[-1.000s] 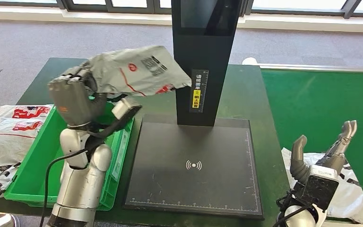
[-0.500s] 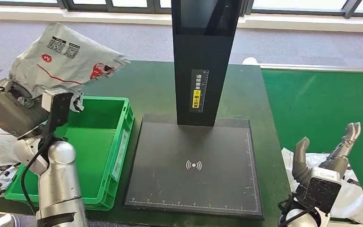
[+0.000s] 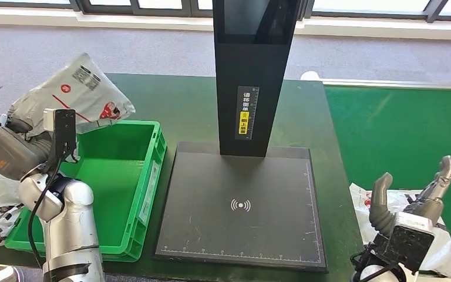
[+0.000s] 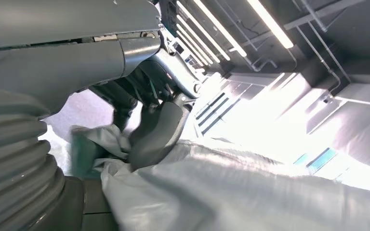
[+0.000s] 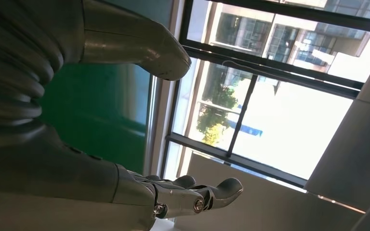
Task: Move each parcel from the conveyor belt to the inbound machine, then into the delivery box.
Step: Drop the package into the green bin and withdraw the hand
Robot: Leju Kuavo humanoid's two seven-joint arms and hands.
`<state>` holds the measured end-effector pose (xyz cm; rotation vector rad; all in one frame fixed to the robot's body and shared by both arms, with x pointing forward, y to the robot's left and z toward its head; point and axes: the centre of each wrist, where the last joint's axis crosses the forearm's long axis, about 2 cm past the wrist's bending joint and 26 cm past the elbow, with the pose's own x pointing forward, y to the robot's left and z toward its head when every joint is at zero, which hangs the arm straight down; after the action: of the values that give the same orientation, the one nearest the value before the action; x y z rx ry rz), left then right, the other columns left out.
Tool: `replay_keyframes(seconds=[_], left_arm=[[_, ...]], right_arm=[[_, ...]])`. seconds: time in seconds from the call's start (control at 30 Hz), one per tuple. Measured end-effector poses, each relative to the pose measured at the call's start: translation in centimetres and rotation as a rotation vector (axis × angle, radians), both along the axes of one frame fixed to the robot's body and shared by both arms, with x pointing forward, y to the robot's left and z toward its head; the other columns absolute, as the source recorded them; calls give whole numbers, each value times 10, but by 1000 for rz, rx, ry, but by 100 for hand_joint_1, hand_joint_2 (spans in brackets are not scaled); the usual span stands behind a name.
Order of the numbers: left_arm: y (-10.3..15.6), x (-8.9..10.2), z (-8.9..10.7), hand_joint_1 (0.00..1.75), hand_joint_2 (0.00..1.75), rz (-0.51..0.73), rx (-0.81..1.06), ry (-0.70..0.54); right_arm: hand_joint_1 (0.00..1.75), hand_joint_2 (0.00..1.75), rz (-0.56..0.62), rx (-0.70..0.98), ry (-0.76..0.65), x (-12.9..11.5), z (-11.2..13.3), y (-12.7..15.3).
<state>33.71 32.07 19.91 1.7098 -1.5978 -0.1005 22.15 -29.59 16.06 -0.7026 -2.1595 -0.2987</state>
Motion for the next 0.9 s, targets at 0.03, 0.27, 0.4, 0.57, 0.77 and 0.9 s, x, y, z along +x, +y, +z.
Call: replay_keyframes(seconds=[0.03, 0.27, 0.4, 0.57, 0.77, 0.9], left_arm=[[0, 0, -2, 0, 175, -2, -1, 6], [-1, -3, -7, 0, 175, -15, 1, 21], [0, -4, -9, 0, 87, -21, 9, 25], [1, -7, -11, 0, 0, -47, 8, 12], [2, -10, -13, 0, 0, -74, 28, 2], [2, -11, -11, 0, 0, -93, 57, -13]], right_arm=[[0, 175, 2, -2, 0, 0, 0, 0], [0, 175, -5, -1, 7, -1, 1, -2], [0, 175, -7, 3, 6, -1, 1, -1], [0, 175, 1, 6, 14, -1, 2, -1], [0, 175, -2, -5, 35, -1, 1, -3], [0, 175, -6, -7, 57, 0, 0, -6]])
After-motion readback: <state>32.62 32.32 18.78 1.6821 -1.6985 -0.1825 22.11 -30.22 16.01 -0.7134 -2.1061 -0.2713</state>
